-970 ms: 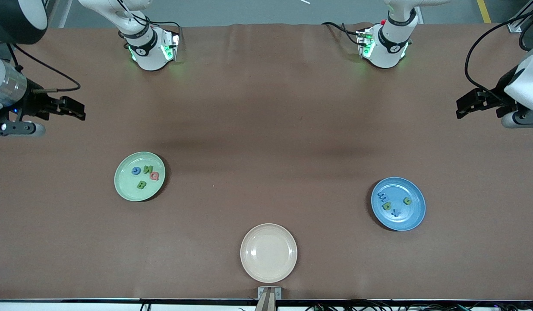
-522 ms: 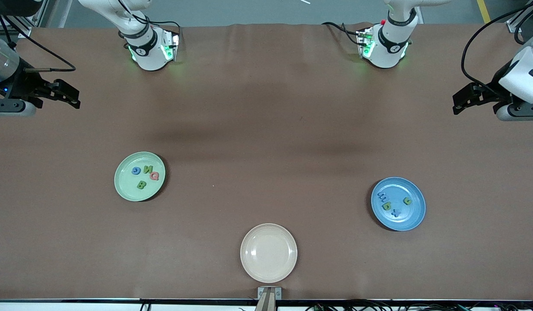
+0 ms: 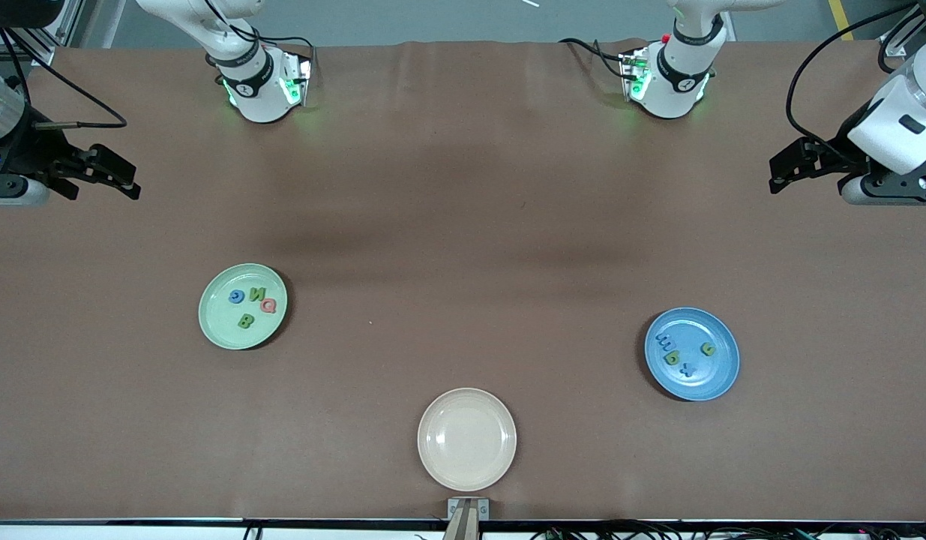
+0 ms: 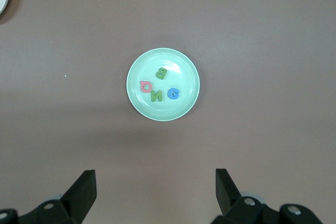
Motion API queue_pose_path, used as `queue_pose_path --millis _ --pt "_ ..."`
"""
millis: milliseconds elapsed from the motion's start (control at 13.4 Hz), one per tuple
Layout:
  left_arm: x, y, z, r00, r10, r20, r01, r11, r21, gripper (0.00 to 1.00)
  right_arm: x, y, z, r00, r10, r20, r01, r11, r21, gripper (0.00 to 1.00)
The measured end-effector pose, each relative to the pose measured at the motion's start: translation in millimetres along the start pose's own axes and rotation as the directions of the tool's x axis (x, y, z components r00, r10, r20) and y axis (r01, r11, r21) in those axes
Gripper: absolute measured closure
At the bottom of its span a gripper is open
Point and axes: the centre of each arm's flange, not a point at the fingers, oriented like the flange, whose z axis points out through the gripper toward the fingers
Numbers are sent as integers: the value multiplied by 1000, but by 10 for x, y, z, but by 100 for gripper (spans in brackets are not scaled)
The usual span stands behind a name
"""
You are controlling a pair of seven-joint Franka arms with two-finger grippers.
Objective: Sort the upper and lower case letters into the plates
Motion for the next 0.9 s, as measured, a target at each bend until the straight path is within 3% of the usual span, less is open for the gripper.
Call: queue_pose_path --millis 448,896 --pt "-167 87 -119 999 -30 23 30 1000 1 0 230 13 78 1000 -23 5 23 1000 -9 0" --pt "-185 110 -139 999 -36 20 36 999 2 0 227 3 99 999 -30 31 31 999 -14 0"
